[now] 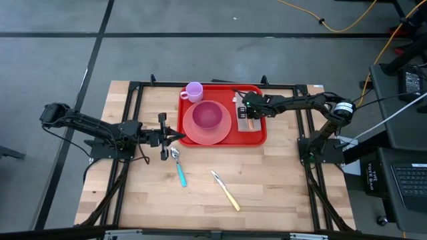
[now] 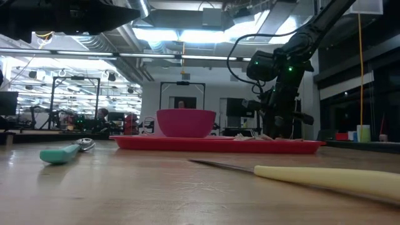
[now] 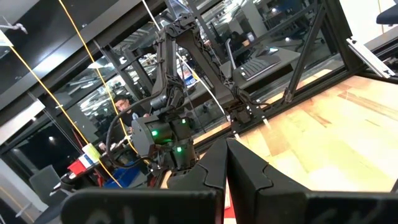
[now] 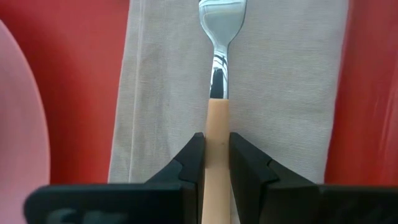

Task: Set up tray
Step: Put the orange fork on the light brown table napkin on the red tray

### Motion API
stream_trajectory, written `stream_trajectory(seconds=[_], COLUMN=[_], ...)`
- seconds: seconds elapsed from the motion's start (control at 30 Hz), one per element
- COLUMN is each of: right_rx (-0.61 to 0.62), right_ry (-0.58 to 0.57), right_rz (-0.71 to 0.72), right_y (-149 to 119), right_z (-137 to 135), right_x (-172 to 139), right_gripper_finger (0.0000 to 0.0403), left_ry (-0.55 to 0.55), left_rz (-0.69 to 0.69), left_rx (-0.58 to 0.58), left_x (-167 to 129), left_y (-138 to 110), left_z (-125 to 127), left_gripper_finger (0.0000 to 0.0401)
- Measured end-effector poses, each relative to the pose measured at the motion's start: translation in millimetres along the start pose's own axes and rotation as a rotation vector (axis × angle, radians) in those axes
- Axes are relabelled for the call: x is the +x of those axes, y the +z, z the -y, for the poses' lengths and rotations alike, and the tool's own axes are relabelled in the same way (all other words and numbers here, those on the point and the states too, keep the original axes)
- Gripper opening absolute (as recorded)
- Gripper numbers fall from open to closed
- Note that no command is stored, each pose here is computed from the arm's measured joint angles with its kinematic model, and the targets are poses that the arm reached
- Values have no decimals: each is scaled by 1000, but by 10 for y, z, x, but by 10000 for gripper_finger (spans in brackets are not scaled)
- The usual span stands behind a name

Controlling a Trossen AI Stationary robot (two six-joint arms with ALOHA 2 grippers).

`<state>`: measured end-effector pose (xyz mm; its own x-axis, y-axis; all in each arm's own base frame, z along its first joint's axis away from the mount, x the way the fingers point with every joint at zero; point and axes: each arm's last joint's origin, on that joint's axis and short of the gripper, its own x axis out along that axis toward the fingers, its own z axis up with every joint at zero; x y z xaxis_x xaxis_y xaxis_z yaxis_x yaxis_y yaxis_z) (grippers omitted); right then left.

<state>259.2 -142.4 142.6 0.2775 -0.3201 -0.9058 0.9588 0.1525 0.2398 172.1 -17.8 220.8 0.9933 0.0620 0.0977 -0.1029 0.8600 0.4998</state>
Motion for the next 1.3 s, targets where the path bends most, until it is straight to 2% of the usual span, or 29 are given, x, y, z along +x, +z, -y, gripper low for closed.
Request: stream_trajectory(seconds=[0.63,0.9,1.3], right_rx=[6,25,24], right_ry=[8,1,-1], right_rz=[8,8,7], right_y=[4,0,-1], right_z=[-22,-16,-14], right_x=[107,109,109], right_gripper_finger=[57,81,87], left_ry=[0,-10,-10], left_rz=[0,6,6], left_rx=[0,0,0], left_x=[0,0,0], left_y=[0,2,2], left_z=[0,3,3], left_gripper_finger=[4,4,4])
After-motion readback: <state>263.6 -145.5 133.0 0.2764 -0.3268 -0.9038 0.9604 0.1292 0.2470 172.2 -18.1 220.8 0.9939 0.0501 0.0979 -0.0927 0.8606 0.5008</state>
